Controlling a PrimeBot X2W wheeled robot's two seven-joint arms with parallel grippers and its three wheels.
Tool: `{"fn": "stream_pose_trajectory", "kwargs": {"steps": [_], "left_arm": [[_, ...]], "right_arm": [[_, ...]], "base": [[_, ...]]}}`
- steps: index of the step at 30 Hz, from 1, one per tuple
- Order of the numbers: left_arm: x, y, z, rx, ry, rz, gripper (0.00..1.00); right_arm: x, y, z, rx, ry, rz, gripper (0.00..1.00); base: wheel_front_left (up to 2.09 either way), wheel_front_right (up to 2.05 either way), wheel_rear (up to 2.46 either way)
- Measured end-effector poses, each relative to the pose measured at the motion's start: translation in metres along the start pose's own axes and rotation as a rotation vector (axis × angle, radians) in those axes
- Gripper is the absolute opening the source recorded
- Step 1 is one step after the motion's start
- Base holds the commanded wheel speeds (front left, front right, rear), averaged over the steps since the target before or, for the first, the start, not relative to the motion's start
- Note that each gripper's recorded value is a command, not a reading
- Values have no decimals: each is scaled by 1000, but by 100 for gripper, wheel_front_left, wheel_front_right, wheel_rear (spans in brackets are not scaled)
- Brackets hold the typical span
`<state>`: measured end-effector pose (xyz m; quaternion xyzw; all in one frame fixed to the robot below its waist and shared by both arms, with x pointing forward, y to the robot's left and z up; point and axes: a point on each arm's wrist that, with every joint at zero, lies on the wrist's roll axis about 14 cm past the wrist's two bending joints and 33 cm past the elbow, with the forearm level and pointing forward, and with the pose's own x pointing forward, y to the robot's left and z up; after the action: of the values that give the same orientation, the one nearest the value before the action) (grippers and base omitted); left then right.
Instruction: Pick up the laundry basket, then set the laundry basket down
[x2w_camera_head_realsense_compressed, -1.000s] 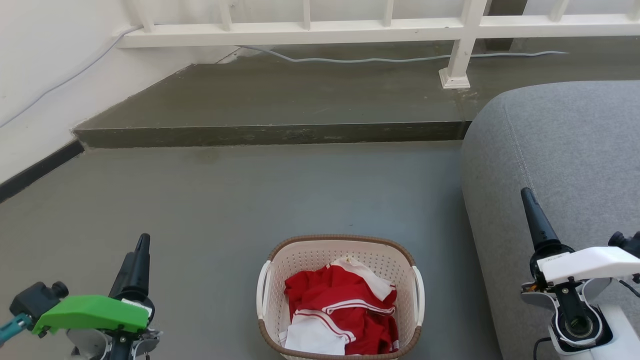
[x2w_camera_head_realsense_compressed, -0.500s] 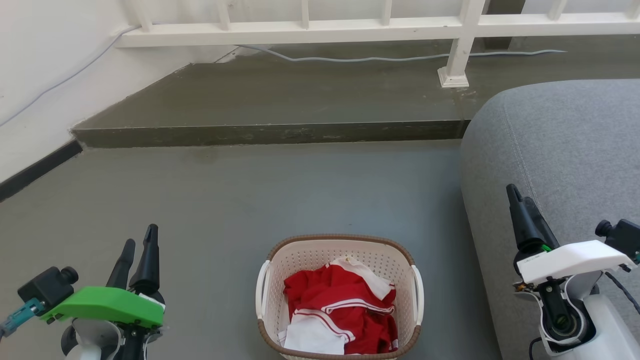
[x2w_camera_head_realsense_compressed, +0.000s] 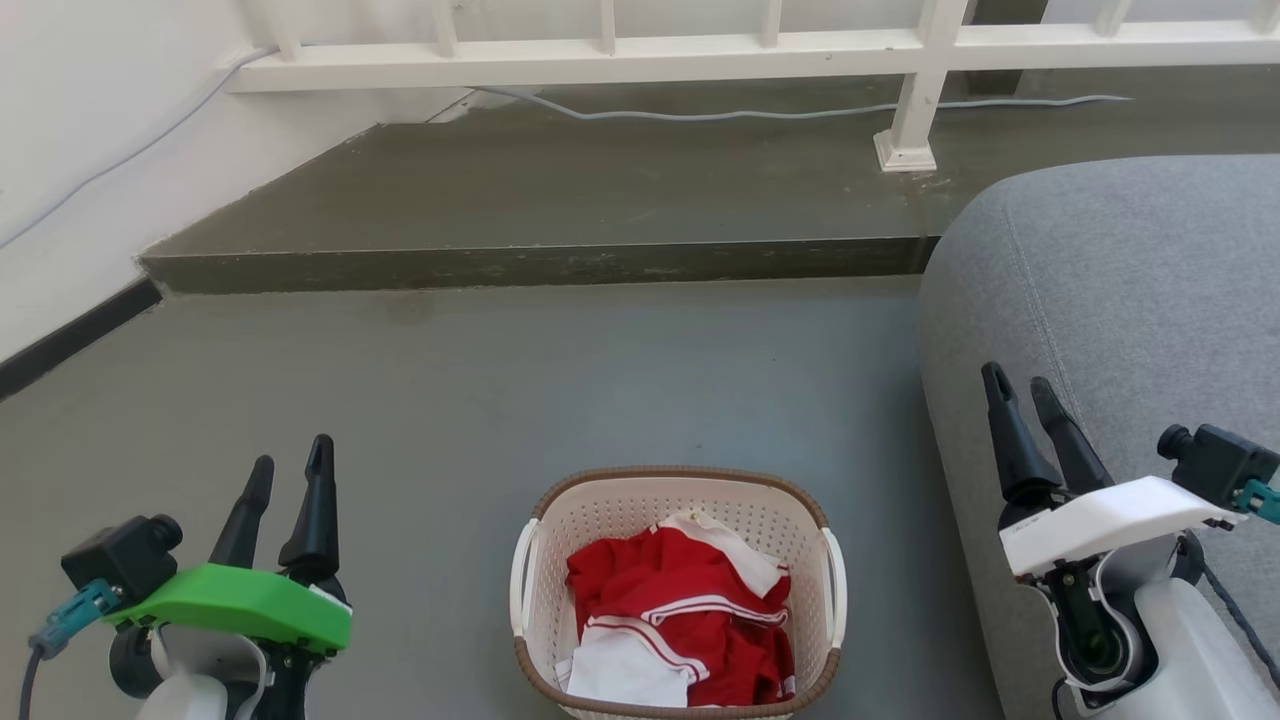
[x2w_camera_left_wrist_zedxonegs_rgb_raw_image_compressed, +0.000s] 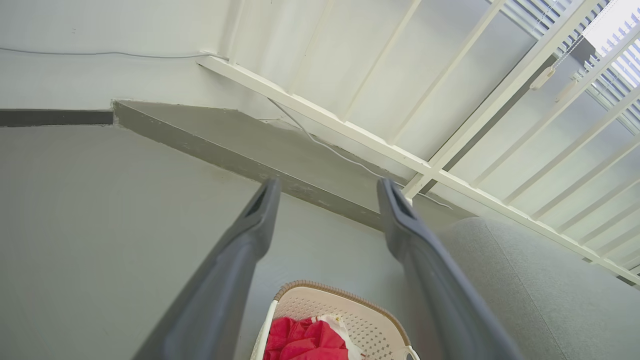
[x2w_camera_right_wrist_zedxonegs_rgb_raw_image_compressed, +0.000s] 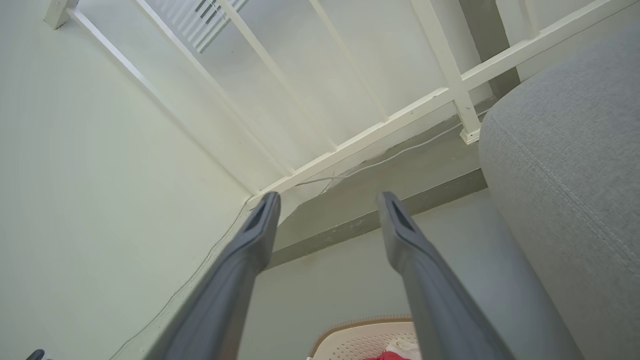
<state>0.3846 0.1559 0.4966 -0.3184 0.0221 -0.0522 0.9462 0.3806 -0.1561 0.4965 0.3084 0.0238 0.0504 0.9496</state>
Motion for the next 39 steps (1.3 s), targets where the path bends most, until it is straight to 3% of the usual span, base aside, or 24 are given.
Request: {"fn": "stream_pose_trajectory", "kwargs": {"steps": [31,39], "left_arm": [[6,-31,6,401,-76,-139,100],[9,-33,7,407,-81,-146,100]], "right_arm": [[6,30,3,-437,-69,135,100],[8,31,5,-451,-76,136,100]], "base": [[0,0,0],[0,0,0]]}}
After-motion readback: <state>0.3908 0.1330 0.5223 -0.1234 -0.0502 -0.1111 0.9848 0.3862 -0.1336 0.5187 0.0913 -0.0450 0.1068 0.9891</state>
